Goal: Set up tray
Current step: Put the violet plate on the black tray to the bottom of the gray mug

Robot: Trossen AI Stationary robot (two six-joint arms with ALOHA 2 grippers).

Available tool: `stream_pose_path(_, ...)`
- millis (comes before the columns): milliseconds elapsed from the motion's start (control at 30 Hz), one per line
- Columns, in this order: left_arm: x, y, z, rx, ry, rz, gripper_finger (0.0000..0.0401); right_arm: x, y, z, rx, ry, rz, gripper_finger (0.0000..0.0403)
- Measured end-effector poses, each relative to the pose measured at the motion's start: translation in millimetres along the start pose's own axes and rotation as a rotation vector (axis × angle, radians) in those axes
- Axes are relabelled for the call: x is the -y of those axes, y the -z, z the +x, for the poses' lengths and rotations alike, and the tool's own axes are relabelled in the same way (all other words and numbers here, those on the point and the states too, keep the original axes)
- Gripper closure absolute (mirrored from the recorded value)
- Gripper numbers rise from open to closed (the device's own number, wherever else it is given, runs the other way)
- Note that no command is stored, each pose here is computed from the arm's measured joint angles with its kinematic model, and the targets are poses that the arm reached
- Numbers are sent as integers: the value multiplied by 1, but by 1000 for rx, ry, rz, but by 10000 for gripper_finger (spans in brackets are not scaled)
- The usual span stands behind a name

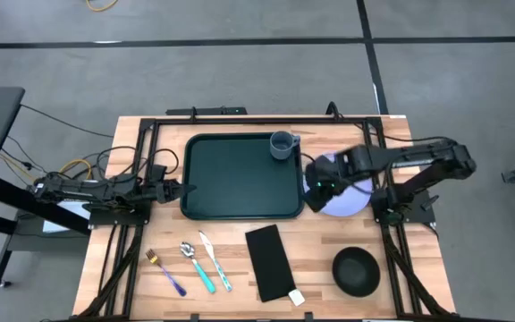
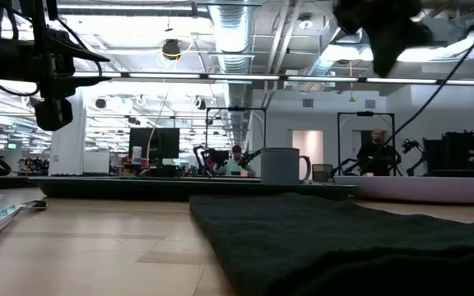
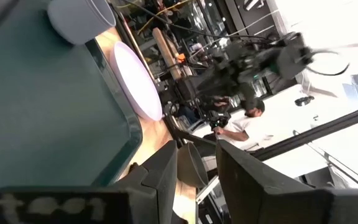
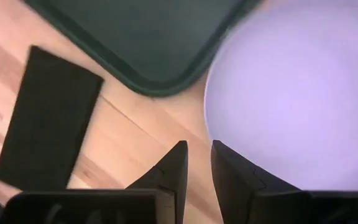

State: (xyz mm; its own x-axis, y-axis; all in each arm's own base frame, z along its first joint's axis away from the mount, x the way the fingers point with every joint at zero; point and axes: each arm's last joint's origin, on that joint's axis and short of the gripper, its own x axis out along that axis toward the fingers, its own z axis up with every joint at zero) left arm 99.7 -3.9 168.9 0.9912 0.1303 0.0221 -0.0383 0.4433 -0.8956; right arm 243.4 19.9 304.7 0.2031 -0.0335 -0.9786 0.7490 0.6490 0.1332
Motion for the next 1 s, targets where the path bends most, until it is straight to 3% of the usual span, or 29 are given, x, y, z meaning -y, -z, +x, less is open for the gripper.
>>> stream_pose_path(133, 0, 0, 0, 1, -1, -2, 301, 4, 13, 24, -4, -8, 79, 339)
stream_pose_path(500, 0, 0, 0, 2, -1, -4, 301, -14, 8, 79, -124, 90, -273, 339)
stream_pose_path(767, 0, 0, 0, 2, -2, -4, 301, -25, 6, 116, -204, 171, -343, 339)
stream_pose_path(900, 0, 0, 0, 3, -2, -1, 301, -32, 6, 115, -170, 129, -368, 339)
stream_pose_path(1000, 0, 0, 0, 8, -4, -2, 301, -43, 6, 94, -49, 29, -397, 339)
